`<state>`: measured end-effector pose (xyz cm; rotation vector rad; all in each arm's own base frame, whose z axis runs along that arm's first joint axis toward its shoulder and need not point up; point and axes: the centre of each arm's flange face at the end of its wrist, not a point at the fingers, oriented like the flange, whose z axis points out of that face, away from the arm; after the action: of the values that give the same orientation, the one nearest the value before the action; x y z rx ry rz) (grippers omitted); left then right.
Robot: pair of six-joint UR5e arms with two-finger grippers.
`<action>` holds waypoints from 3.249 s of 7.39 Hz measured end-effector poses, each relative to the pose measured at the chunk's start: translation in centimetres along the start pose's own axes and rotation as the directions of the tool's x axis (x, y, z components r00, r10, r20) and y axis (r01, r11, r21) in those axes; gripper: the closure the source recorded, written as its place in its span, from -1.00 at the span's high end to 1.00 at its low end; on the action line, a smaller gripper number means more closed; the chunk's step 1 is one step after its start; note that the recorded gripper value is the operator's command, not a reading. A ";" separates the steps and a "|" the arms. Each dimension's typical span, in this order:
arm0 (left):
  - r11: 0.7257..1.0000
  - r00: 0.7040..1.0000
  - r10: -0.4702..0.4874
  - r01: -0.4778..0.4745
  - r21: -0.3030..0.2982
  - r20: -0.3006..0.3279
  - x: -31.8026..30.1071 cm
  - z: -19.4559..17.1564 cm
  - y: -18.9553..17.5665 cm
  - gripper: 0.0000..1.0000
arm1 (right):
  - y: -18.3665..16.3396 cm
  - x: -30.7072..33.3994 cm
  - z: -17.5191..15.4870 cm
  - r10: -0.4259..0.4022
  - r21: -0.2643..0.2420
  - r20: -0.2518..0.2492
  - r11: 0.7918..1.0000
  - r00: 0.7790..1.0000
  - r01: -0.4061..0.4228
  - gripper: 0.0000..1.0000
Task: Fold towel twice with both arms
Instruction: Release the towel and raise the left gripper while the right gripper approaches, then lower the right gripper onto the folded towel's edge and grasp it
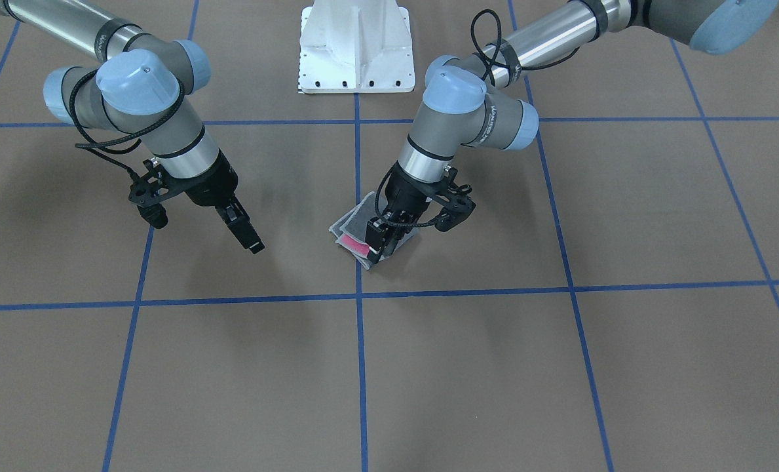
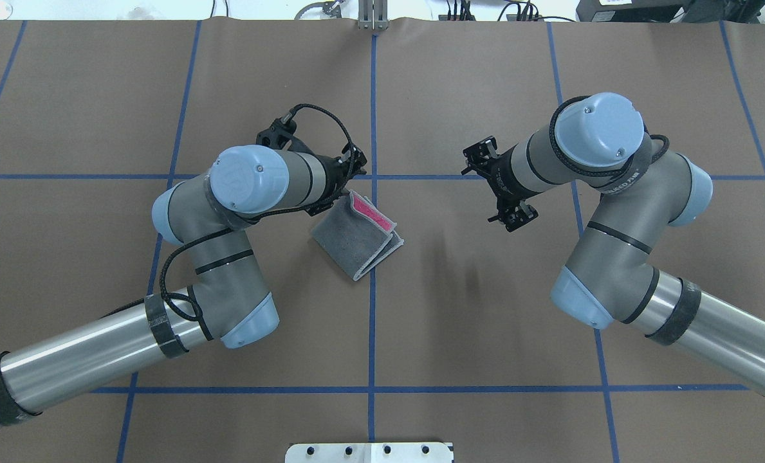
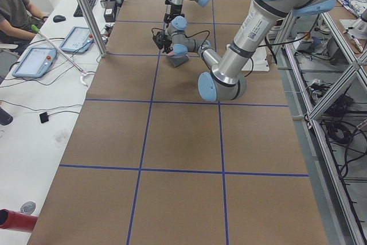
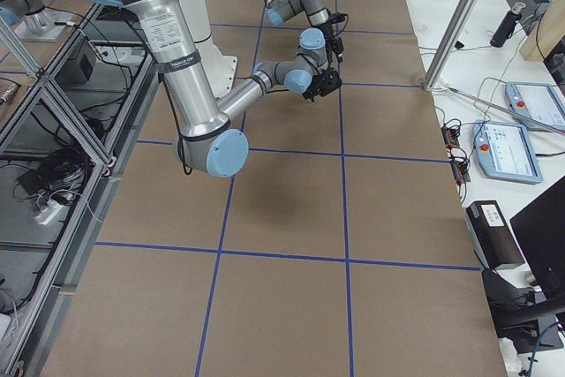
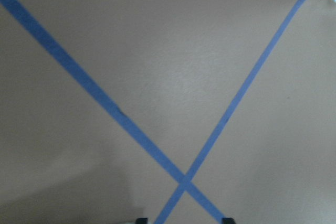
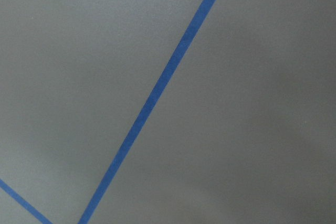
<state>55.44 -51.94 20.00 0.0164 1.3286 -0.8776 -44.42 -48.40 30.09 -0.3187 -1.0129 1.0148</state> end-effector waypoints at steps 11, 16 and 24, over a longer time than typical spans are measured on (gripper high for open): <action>0.991 0.997 -0.040 0.048 -0.124 0.070 -4.2 -9.1 -12.1 0.82 | 13.6 -2.1 5.5 -0.603 0.110 0.162 0.797 0.781 0.593 0.86; 0.991 0.996 -0.042 0.051 -0.123 0.075 -4.6 -9.3 -12.5 0.82 | 14.0 -2.0 8.0 -0.826 0.156 0.126 0.563 0.549 0.812 0.32; 0.991 0.996 -0.043 0.052 -0.120 0.080 -4.8 -9.0 -12.5 0.82 | 12.8 -2.4 9.2 -0.869 0.177 0.102 0.494 0.483 0.851 0.25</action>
<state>41.05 -53.67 27.19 -0.1436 1.3120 -0.8280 -59.38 -45.51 25.43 0.3922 -1.0853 0.1336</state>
